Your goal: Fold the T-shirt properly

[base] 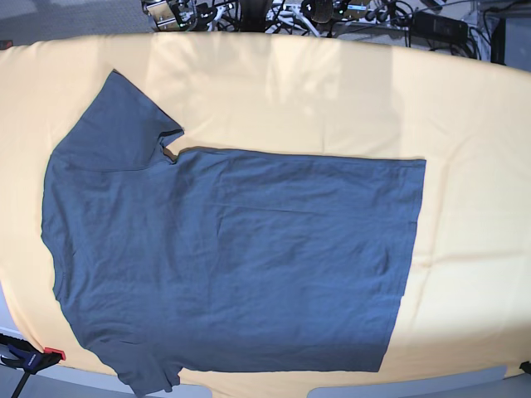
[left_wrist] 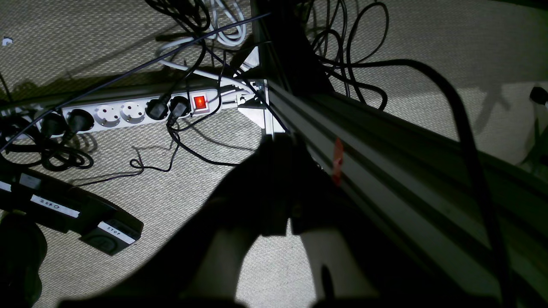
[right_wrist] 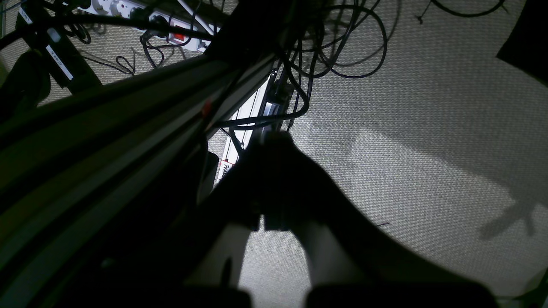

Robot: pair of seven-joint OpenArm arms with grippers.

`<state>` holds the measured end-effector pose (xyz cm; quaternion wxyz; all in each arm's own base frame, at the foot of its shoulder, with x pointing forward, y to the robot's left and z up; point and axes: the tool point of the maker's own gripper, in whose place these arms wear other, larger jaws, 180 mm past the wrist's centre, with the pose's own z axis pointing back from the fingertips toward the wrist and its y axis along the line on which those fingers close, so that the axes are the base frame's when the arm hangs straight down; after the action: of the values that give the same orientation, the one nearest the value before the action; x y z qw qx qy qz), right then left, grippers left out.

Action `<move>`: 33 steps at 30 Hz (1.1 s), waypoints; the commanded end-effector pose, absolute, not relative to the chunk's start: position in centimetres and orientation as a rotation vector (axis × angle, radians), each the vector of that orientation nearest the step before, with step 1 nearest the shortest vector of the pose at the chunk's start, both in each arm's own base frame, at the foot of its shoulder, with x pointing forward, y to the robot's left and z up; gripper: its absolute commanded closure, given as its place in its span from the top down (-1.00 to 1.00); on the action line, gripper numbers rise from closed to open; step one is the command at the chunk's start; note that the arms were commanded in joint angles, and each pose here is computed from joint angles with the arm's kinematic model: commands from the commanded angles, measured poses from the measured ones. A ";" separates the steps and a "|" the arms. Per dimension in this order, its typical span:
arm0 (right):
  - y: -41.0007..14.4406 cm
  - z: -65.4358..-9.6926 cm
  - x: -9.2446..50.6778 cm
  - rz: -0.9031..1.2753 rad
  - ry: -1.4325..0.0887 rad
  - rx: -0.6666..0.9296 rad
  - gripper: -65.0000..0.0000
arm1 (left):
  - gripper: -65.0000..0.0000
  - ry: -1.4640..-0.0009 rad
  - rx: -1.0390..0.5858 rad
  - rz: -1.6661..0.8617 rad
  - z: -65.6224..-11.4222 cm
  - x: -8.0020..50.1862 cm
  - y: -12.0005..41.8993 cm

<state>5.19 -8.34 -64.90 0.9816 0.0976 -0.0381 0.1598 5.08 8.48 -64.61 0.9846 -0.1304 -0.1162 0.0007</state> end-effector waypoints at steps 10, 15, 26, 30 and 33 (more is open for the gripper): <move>-8.3 -64.7 6.0 0.319 -0.101 0.202 -1.00 | -1.00 -0.252 -0.273 0.009 -64.4 5.5 8.1; -8.3 -64.6 6.6 0.328 -0.113 0.198 -1.00 | -1.00 -0.262 -0.268 -0.014 -64.4 5.9 8.3; -9.9 -64.1 -1.8 0.436 0.180 0.229 -1.00 | -1.00 -0.084 -0.279 -0.204 -63.6 -0.5 9.5; -11.5 -62.7 -8.7 0.448 0.351 0.289 -1.00 | -1.00 -0.050 -0.326 -0.249 -61.7 -4.8 10.6; -13.0 -61.1 -12.2 0.396 0.407 0.299 -1.00 | -1.00 -0.073 -0.335 -0.247 -59.5 -6.5 12.1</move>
<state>-12.12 -12.81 -61.18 0.9494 0.1459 0.1995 0.1938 -6.85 12.29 -59.68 0.9791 -0.1603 -0.0287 -0.1220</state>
